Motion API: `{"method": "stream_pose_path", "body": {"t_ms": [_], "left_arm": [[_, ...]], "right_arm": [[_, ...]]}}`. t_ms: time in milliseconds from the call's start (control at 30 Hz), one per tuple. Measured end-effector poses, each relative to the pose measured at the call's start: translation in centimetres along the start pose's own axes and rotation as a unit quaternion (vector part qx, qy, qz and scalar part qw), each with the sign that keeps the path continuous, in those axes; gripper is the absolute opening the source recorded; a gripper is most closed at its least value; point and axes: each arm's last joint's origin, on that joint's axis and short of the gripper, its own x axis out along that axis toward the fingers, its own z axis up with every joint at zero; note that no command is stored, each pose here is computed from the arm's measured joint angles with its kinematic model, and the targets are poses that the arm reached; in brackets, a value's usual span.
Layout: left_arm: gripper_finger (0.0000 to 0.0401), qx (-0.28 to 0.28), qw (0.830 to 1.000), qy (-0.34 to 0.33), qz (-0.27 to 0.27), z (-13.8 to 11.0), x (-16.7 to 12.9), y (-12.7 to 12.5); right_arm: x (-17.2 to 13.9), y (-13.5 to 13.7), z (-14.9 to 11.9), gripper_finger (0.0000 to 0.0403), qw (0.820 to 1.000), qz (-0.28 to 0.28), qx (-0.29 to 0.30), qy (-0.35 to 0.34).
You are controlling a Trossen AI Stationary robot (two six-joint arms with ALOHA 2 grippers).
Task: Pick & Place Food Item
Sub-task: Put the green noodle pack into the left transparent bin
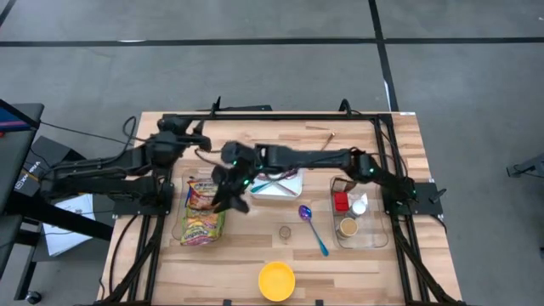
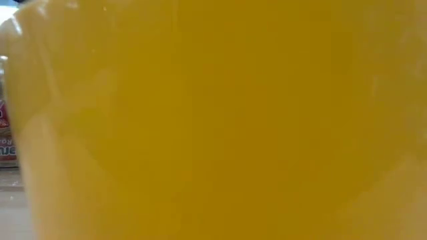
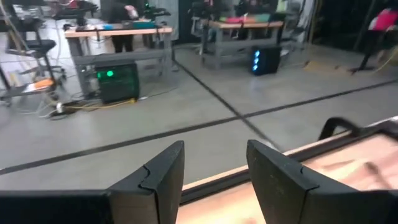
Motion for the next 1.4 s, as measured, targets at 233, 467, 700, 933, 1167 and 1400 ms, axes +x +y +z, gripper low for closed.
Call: {"method": "stream_pose_path", "body": {"t_ms": [233,467,700,933,1167,1400], "left_arm": [[0.0167,-0.014,0.993,0.009,-0.120,0.5,-1.6,0.8],[0.0171,0.000,0.931,0.068,-0.359,-0.1,-3.0,-0.5],[0.0195,-0.046,0.838,0.223,-0.496,0.8,-5.9,-3.0],[0.0175,0.067,0.761,0.425,-0.486,1.5,-10.5,-4.9],[0.0162,0.110,0.724,0.513,-0.448,0.9,-13.8,-6.2],[0.0198,0.185,0.734,0.543,-0.364,-1.6,-14.0,-7.4]], "right_arm": [[-7.5,6.1,3.1,0.0132,0.998,0.060,-0.022,0.025],[-17.0,13.5,4.0,0.0124,0.996,0.050,-0.050,0.055],[-24.9,19.6,3.2,0.0122,0.995,-0.037,-0.070,0.053],[-30.4,23.8,2.3,0.0122,0.992,-0.104,-0.075,0.008],[-33.5,26.2,1.5,0.0122,0.989,-0.119,-0.079,-0.030],[-33.7,26.4,1.4,0.0122,0.989,-0.120,-0.081,-0.033]]}}
